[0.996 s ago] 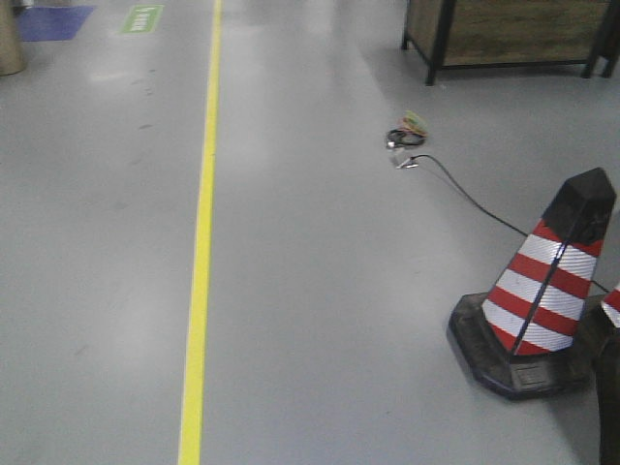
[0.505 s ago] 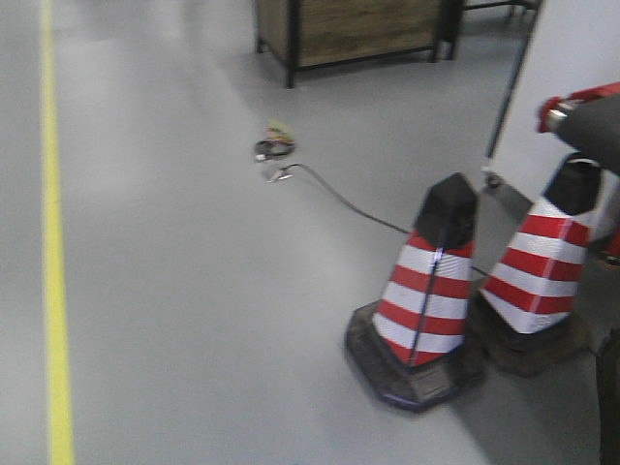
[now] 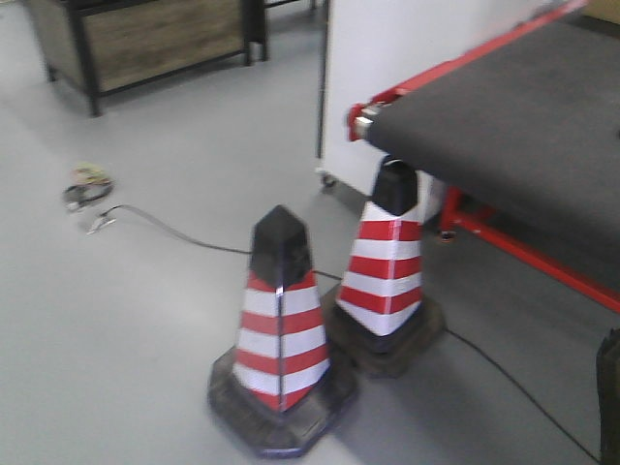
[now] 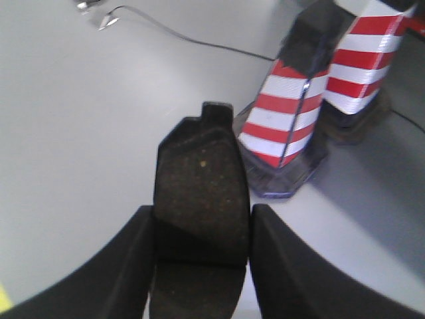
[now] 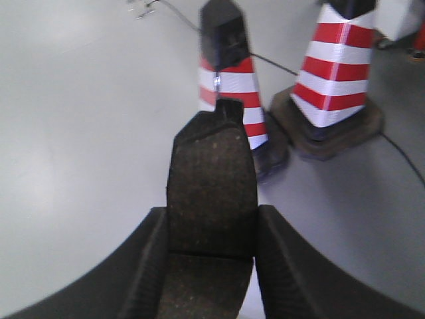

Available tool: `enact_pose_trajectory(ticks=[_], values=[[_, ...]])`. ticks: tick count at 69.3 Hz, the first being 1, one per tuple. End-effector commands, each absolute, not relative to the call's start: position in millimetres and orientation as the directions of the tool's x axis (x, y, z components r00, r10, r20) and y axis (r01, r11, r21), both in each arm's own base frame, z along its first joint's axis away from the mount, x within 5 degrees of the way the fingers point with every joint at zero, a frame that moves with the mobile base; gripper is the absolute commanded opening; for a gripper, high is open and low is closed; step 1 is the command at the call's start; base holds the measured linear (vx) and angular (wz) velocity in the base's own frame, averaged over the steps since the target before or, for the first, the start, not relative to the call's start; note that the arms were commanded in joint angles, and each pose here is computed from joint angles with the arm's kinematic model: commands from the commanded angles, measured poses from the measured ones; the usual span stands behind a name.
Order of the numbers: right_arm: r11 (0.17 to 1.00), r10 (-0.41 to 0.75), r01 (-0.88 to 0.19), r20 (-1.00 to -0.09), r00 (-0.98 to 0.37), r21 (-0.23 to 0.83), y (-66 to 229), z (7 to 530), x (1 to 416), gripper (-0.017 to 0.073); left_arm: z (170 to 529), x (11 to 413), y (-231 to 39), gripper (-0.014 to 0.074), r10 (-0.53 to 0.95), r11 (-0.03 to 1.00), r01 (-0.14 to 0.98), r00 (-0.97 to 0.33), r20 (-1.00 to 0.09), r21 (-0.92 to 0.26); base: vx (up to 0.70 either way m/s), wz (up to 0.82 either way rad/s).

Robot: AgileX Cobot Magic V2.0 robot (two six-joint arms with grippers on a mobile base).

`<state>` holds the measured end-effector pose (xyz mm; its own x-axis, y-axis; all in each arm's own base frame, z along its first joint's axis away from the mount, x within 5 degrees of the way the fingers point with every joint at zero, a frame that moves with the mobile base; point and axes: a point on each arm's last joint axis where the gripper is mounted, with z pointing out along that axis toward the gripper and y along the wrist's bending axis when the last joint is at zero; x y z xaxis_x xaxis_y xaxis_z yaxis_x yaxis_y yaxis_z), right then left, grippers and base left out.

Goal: Move and align brake pads A on conveyor
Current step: 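Turn the base and drive up to the dark grey conveyor belt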

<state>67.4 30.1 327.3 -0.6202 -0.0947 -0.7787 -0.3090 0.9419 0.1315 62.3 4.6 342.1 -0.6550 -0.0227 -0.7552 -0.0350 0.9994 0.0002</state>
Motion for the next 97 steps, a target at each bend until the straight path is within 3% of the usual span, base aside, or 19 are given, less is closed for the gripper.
enact_pose_trajectory(ticks=[1, 60, 97], values=[[0.939, -0.066, -0.318, -0.839, -0.541, 0.131, 31.1, 341.6, 71.7, -0.0012, 354.1, 65.9, 4.2, -0.0006, -0.020, 1.000, -0.026, -0.587, -0.809, -0.006, 0.36, -0.71], [0.939, -0.066, -0.318, -0.839, -0.541, 0.131, 31.1, 341.6, 71.7, -0.0012, 352.7, 64.9, 4.8, -0.0006, -0.021, 0.999, -0.032, -0.603, -0.798, -0.002, 0.33, -0.68], [0.939, -0.066, -0.318, -0.839, -0.541, 0.131, 31.1, 341.6, 71.7, -0.0012, 352.7, 64.9, 4.8, -0.0006, -0.021, 0.999, -0.032, -0.603, -0.798, -0.002, 0.34, -0.37]])
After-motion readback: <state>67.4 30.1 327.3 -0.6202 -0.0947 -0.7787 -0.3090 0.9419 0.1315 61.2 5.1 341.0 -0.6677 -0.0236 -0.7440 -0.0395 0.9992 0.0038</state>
